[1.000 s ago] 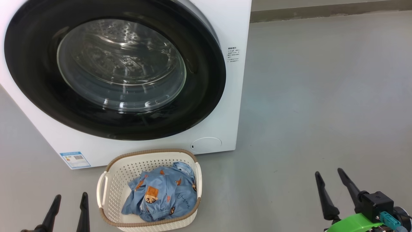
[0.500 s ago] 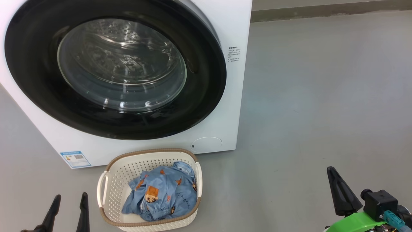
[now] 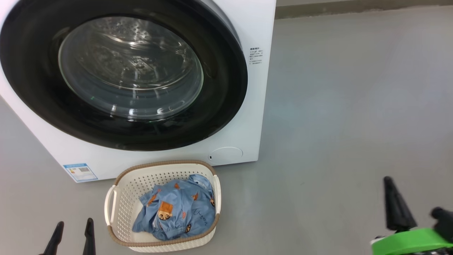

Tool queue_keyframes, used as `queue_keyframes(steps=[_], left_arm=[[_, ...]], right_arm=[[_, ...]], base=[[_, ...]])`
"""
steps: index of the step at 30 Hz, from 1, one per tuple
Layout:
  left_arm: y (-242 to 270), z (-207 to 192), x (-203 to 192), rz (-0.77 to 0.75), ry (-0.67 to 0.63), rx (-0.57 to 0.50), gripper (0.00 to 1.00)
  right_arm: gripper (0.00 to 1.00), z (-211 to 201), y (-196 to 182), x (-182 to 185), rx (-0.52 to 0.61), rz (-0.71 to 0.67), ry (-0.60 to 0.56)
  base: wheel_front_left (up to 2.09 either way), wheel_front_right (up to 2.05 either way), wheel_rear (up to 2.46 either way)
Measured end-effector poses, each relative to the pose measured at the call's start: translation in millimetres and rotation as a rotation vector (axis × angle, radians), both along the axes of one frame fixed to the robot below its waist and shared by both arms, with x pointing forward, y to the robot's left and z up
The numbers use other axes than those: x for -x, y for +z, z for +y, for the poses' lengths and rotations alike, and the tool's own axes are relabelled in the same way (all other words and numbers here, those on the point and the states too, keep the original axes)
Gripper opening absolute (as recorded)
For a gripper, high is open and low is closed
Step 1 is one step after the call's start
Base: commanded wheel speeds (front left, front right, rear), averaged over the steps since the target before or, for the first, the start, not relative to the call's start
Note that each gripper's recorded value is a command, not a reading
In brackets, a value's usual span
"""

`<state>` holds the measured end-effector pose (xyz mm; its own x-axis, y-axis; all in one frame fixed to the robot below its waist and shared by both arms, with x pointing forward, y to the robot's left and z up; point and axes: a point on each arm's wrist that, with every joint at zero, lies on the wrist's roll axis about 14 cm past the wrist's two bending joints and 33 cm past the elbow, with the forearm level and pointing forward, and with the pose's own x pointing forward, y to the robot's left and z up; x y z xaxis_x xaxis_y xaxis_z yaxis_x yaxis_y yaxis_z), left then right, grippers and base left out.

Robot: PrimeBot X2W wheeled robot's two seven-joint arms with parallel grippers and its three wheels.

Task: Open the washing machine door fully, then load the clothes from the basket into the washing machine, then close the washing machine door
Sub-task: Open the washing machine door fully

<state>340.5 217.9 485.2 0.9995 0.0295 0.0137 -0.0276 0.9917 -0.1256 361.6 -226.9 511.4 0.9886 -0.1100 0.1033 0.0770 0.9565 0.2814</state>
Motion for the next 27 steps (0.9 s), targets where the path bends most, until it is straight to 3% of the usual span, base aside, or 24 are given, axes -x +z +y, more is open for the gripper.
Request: queue_keyframes(steps=[7,14,19,27], left_arm=[[-10.9,-1.2,-4.2,0.036,-0.009,0.001,1.0],[-23.0,4.1,-13.0,0.078,-0.02,-0.007,1.0],[-29.9,1.7,-23.3,0.097,-0.037,-0.003,1.0],[-40.9,9.3,-32.1,0.132,-0.036,-0.011,1.0]], right_arm=[[0.0,-52.8,7.8,-10.4,-0.42,-0.119,-0.186],[0.0,-83.8,-8.7,-27.8,-0.78,-0.197,-0.318],[0.0,-89.8,-15.7,-51.0,-0.992,-0.232,-0.325],[0.0,-86.7,-9.9,-94.0,-1.19,-0.243,-0.22]], base=[[0.0,0.0,0.0],[0.0,0.0,0.0],[0.0,0.0,0.0],[0.0,0.0,0.0]])
